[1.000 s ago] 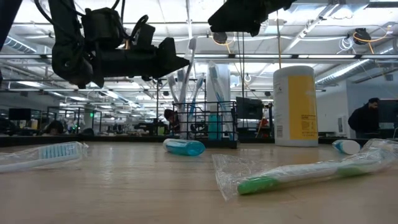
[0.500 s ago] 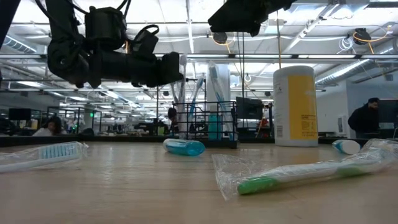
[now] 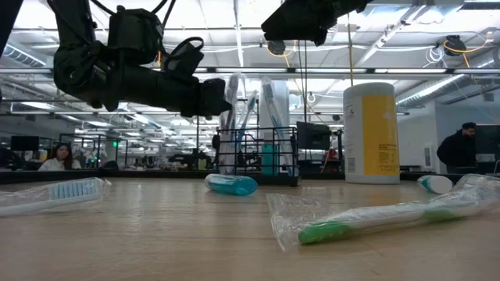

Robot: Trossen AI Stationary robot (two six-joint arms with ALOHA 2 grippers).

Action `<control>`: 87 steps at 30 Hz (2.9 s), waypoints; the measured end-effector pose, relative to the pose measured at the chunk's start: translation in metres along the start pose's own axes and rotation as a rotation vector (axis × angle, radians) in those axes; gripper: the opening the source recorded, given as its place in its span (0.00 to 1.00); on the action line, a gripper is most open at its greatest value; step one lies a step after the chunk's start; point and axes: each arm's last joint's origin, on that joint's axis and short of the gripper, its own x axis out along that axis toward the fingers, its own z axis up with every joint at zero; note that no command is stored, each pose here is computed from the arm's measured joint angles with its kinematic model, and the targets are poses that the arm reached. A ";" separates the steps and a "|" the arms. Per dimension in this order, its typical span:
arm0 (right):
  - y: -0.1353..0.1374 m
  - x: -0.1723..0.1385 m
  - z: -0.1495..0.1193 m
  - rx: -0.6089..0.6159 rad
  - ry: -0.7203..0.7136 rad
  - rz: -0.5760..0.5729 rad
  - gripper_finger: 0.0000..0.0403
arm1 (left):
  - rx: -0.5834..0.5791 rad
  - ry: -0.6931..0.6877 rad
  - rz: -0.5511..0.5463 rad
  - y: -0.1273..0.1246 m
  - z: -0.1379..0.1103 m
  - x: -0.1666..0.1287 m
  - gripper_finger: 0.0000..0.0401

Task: Pick & Place toothbrushing station
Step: Put the purple toothbrush into the black wire organizer, then put the blue mouthwash into the black wire organizer

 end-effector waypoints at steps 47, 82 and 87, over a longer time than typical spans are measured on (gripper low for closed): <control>0.000 0.000 0.000 -0.001 0.004 0.001 0.33 | 0.011 -0.030 -0.011 -0.020 0.063 -0.056 0.45; 0.000 0.000 -0.001 -0.003 0.010 0.001 0.33 | 0.323 0.392 -1.053 0.002 0.026 -0.032 0.45; 0.000 0.000 -0.001 -0.003 0.011 0.001 0.33 | 0.403 0.341 -1.050 -0.003 0.005 -0.016 0.45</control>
